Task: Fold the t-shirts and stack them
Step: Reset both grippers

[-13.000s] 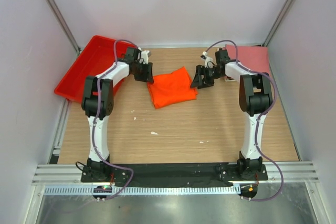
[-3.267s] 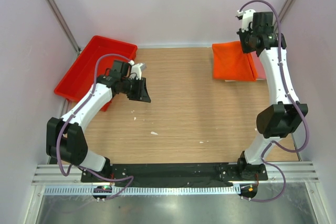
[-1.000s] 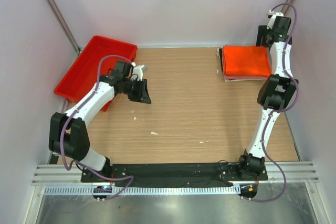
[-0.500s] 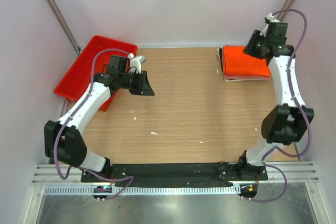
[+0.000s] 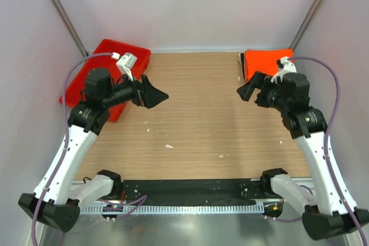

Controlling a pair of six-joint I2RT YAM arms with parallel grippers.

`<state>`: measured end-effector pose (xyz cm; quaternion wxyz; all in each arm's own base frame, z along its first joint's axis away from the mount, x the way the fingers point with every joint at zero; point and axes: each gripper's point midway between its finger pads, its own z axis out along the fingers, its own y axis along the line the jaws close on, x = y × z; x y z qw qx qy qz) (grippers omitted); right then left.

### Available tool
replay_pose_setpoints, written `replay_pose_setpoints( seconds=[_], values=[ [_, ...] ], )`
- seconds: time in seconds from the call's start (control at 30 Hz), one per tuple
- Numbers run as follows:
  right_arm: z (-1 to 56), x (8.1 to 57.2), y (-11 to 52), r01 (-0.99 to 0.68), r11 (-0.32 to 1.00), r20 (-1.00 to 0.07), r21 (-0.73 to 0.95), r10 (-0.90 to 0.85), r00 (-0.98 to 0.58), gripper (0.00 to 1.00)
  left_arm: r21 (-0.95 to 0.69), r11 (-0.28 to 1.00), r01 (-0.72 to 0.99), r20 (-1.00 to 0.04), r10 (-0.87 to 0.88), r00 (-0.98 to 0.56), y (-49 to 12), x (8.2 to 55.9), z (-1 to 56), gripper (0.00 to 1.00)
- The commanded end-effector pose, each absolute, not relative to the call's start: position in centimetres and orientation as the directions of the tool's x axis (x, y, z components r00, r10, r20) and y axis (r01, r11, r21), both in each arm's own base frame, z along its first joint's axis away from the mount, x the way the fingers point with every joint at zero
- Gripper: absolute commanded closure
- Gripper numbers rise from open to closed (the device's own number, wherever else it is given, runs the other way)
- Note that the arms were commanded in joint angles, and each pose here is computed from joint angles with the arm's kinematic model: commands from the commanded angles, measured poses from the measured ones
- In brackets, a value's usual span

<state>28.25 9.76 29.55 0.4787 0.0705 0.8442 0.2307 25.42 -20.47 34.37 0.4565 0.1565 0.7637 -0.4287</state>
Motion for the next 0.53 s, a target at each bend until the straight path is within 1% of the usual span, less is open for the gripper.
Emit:
replay_pose_setpoints(
  seconds=[0.0, 0.07, 0.23, 0.5],
  values=[
    [32.0, 26.9, 7.8, -0.040, 0.874, -0.811, 0.485, 0.431, -0.396, 0.00, -0.531, 0.618, 0.580, -0.816, -0.188, -0.547, -19.5, 24.8, 33.2, 0.00],
    [32.4, 26.3, 7.6, -0.030, 0.869, -0.810, 0.495, 0.448, -0.379, 0.00, -0.522, 0.631, 0.574, -0.825, -0.203, -0.528, -18.8, 23.6, 33.2, 0.00],
    [32.2, 26.1, 8.8, -0.027, 0.822, -0.747, 0.569, 0.502, -0.436, 0.00, -0.488, 0.664, 0.567, -0.859, -0.250, -0.447, -17.3, 22.4, 34.6, 0.00],
    [33.3, 25.9, 9.1, -0.053, 0.808, -0.749, 0.586, 0.516, -0.415, 0.00, -0.495, 0.663, 0.561, -0.857, -0.264, -0.443, -17.1, 22.0, 34.2, 0.00]
  ],
)
